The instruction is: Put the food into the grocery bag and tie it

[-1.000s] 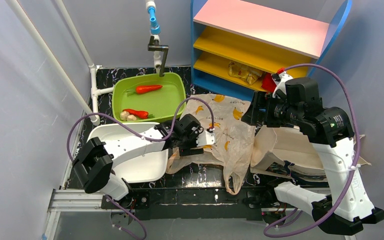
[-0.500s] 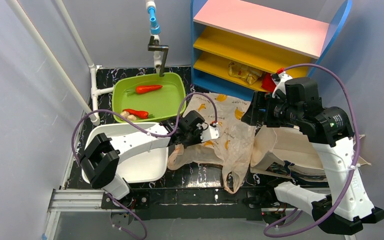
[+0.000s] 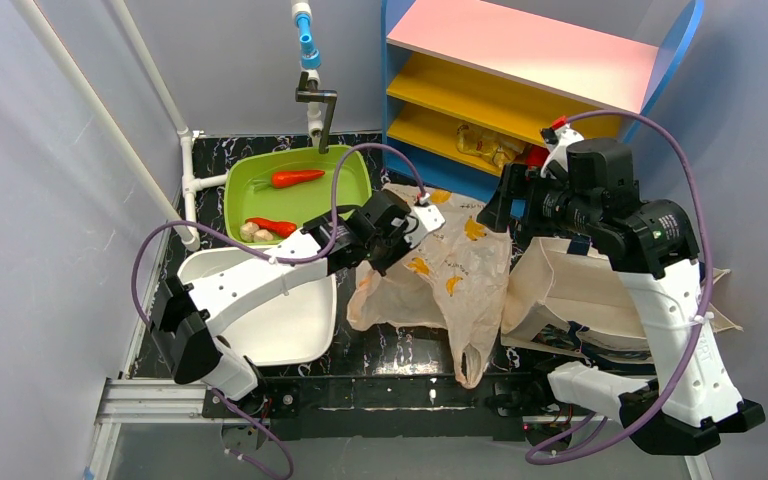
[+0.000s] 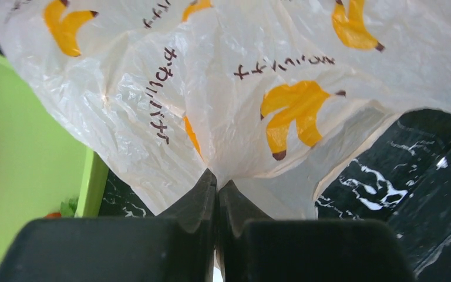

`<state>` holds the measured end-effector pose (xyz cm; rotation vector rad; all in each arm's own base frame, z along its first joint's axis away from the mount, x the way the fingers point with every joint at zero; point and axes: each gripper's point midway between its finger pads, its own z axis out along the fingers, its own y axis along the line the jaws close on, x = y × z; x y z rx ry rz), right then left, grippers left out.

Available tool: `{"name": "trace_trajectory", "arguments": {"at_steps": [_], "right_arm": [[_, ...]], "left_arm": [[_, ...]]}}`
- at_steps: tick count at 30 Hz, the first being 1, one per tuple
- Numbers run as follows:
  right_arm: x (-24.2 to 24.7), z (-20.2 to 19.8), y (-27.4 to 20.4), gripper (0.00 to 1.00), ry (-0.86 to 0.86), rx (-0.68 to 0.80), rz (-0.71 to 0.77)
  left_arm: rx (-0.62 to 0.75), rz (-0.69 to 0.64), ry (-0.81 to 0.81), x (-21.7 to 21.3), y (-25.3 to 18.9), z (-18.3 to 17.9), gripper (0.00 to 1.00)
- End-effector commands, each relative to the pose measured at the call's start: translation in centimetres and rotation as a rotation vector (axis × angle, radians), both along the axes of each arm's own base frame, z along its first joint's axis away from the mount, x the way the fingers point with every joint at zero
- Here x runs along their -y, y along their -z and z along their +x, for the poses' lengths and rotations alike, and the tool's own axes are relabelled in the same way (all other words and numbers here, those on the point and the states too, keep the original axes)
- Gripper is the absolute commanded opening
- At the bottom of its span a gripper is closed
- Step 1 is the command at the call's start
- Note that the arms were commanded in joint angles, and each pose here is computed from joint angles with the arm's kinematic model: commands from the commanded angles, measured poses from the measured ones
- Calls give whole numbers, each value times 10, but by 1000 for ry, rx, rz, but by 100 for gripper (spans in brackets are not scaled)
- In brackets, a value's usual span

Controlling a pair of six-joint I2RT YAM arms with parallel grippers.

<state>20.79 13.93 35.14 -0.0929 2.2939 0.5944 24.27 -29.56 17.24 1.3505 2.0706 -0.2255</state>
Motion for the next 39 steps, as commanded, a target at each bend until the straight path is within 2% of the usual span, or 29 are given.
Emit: {"name": "trace_trajectory", "arguments": {"at_steps": [1, 12, 17, 22, 27, 32, 39], "right_arm": [[-2, 18, -38, 100, 35, 155, 52], [17, 60, -81, 100, 275, 374, 143], [21, 80, -85, 100, 373, 395, 176], [11, 96, -66, 100, 391, 338, 187], [15, 110, -38, 94, 495, 299, 220], [15, 126, -7, 92, 590, 276, 278], [19, 153, 25, 92, 693, 232, 223]], "left_arm": [[-23, -35, -167, -12, -37, -2, 0], [-121, -113, -274, -10, -69, -14, 0], [-144, -168, -292, -8, -87, -17, 0], [-155, -221, -307, -8, -97, -19, 0], [-140, -228, -308, -16, -98, -20, 0], [-151, -202, -295, -31, -84, -32, 0], [-173, -159, -325, -41, -74, -37, 0]]}}
